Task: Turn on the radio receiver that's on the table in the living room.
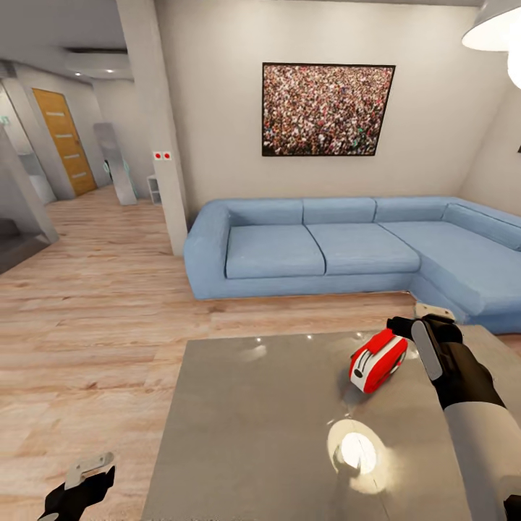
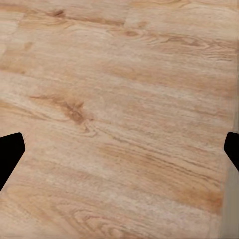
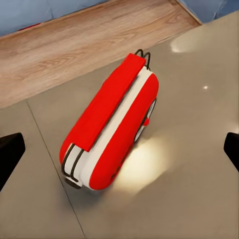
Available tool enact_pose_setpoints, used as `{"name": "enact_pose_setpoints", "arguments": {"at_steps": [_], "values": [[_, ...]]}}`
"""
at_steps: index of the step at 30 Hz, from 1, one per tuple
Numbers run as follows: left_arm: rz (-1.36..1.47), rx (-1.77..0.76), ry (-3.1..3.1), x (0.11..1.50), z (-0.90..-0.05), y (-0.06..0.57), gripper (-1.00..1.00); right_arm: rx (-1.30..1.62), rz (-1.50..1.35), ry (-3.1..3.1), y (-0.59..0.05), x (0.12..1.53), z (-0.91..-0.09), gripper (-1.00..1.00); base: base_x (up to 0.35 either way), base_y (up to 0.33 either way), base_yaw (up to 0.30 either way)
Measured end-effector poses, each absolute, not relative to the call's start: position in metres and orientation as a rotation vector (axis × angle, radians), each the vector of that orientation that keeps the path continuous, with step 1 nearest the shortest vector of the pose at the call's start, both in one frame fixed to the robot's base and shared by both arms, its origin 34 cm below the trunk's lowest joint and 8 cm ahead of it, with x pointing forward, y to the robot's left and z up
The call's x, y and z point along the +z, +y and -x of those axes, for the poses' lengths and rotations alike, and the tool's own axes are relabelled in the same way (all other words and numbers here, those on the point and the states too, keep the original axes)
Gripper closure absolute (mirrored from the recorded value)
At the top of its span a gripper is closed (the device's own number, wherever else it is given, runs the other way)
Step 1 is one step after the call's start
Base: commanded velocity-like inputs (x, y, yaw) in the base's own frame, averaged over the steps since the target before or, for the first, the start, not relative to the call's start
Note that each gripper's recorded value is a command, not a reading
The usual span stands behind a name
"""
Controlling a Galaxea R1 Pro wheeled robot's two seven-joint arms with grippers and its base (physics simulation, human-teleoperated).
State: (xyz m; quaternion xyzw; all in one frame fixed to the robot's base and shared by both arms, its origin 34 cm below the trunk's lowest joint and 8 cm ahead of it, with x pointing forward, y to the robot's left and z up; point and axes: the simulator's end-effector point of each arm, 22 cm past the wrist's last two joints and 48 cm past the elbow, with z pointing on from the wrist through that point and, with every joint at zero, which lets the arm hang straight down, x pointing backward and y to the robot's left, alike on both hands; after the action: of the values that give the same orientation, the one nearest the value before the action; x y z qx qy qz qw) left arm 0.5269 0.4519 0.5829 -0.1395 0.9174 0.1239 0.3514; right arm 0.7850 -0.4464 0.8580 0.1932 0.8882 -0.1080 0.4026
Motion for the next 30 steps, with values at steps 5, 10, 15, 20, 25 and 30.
{"name": "enact_pose_setpoints", "arguments": {"at_steps": [5,10,15,20,25,30], "values": [[0.360,0.322,2.382,0.580,-0.525,0.452,-1.00,-0.275,-0.488,2.252,-0.446,0.853,-0.785,-1.00,0.000,0.000,0.137],[0.360,0.324,2.389,0.577,-0.523,0.452,-1.00,-0.277,-0.488,2.259,-0.446,0.848,-0.785,-1.00,0.000,0.000,0.146],[0.359,0.326,2.397,0.574,-0.521,0.452,-1.00,-0.280,-0.487,2.266,-0.446,0.843,-0.786,-1.00,0.000,0.000,0.147],[0.359,0.328,2.404,0.571,-0.519,0.452,-1.00,-0.281,-0.491,2.272,-0.447,0.839,-0.785,-1.00,0.000,0.000,0.148],[0.358,0.330,2.412,0.568,-0.518,0.452,-1.00,-0.285,-0.500,2.276,-0.450,0.835,-0.785,-1.00,0.000,0.000,0.148],[0.358,0.332,2.419,0.566,-0.515,0.452,-1.00,-0.290,-0.502,2.283,-0.451,0.830,-0.785,-1.00,0.000,0.000,0.138]]}}
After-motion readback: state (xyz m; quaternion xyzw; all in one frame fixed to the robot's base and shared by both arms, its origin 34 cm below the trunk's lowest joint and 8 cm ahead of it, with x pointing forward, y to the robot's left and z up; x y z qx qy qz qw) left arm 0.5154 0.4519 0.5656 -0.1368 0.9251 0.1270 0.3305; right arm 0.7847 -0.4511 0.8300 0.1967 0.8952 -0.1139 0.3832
